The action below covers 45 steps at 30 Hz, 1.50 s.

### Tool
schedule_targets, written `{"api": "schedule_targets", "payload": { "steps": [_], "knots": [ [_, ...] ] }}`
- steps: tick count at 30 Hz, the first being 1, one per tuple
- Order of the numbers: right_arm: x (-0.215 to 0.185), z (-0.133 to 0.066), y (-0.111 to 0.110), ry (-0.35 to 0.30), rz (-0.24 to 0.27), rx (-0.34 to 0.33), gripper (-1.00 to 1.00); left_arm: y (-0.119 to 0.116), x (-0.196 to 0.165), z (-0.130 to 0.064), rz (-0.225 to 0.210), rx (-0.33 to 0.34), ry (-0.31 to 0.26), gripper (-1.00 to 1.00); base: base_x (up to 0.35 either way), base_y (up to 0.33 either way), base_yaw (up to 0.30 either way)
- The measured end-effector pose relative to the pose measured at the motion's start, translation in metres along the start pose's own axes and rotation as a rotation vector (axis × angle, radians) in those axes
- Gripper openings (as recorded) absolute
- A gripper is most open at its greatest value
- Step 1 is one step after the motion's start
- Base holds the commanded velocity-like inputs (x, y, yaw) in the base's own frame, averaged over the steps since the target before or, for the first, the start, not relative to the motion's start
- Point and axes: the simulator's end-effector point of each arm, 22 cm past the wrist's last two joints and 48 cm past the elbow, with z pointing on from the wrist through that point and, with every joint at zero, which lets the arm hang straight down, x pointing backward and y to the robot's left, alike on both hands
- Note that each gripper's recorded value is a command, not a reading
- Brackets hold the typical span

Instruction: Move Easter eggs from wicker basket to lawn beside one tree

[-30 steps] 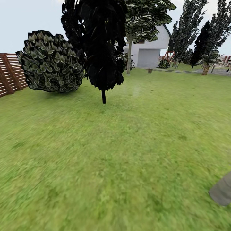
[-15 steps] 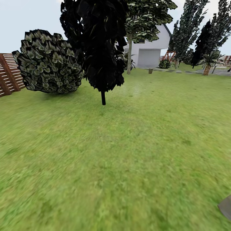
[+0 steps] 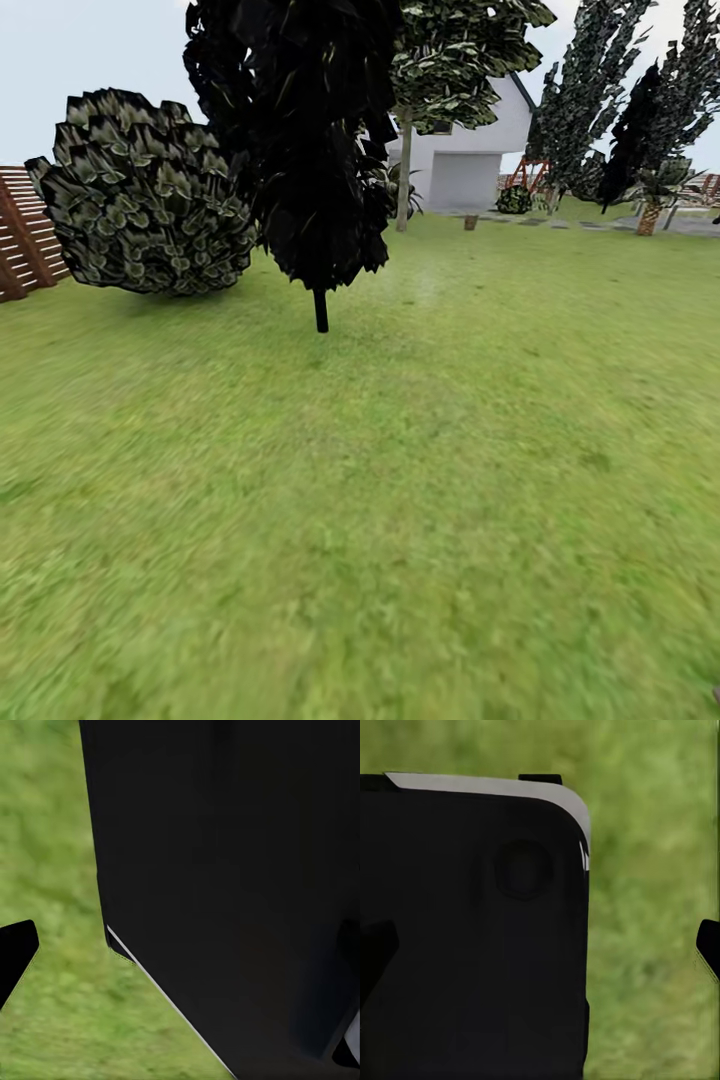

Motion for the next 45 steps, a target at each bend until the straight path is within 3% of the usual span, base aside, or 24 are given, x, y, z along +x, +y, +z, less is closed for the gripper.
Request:
{"api": "schedule_targets", "payload": {
  "steps": [45],
  "knots": [
    [0.0006, -0.0001, -0.0002, 0.001, 0.0, 0.0, 1.0, 0.0, 0.0, 0.0, 0.0, 0.0, 0.0, 1.0, 0.34, 0.0, 0.0]
  ]
}}
